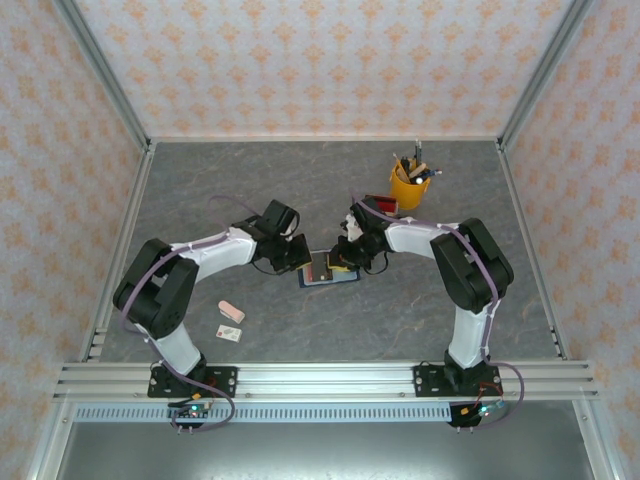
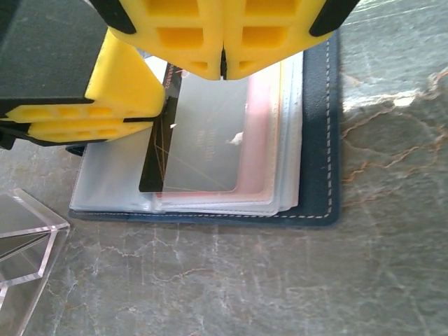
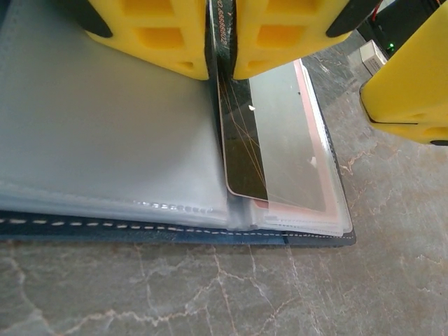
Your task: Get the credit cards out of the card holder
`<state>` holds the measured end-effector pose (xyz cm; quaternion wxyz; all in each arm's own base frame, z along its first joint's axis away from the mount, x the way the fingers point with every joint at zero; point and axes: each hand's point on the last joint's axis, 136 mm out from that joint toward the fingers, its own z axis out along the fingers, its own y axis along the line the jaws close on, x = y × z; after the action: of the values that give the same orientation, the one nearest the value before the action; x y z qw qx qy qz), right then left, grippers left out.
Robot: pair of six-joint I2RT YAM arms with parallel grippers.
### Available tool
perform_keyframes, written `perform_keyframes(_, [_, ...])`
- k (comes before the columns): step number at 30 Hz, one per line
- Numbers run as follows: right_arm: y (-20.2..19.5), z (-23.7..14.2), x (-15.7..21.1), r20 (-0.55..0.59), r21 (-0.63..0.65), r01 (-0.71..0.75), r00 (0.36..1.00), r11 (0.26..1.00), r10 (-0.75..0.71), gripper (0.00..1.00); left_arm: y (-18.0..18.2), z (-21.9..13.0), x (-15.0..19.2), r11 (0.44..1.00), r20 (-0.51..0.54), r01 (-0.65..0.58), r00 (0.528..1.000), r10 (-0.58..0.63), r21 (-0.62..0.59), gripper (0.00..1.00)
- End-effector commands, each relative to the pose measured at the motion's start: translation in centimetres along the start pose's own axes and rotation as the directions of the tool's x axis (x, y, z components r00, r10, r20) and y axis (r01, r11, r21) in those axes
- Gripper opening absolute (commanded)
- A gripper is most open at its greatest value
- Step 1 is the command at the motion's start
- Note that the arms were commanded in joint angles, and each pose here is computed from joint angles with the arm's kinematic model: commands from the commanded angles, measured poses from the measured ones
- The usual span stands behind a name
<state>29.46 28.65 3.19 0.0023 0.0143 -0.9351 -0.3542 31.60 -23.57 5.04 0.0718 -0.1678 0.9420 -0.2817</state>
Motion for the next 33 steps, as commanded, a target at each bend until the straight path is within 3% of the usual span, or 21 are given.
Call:
perform_keyframes(1, [0.2, 0.0, -0.7, 0.008, -0.003, -0.005, 1.000, 1.000, 0.005, 0.19, 0.9, 0.9, -0.3, 0.998, -0.001, -0.014, 1.000, 0.014, -0.058, 0.04])
perform_keyframes(16, [0.7, 0.7, -1.2, -0.001, -0.037, -0.006, 1.000, 0.999, 0.006, 0.20, 4.7, 2.8, 0.9, 0.986, -0.038, 0.022, 0.999, -0.029, -0.168, 0.03])
perform_keyframes(19, [0.6, 0.6, -1.2, 0.001, -0.029, -0.001, 1.000, 1.000, 0.001, 0.14, 5.0, 2.8, 1.0, 0.983, -0.039, 0.018, 0.999, -0.026, -0.181, 0.03])
perform_keyframes(25, [-1.3, -1.5, -1.8, 0.095, 0.127, 0.012, 0.995, 0.992, -0.025, 0.01, 5.9, 1.9, 0.8, 0.973, -0.023, 0.003, 1.000, -0.008, -0.229, 0.03])
perform_keyframes(33, [-1.5, -4.7, -1.4, 0.113, 0.245, 0.113, 0.983, 0.963, -0.144, 0.00, 6.6, 1.7, 0.8, 0.972, -0.026, 0.007, 1.000, -0.014, -0.236, 0.03])
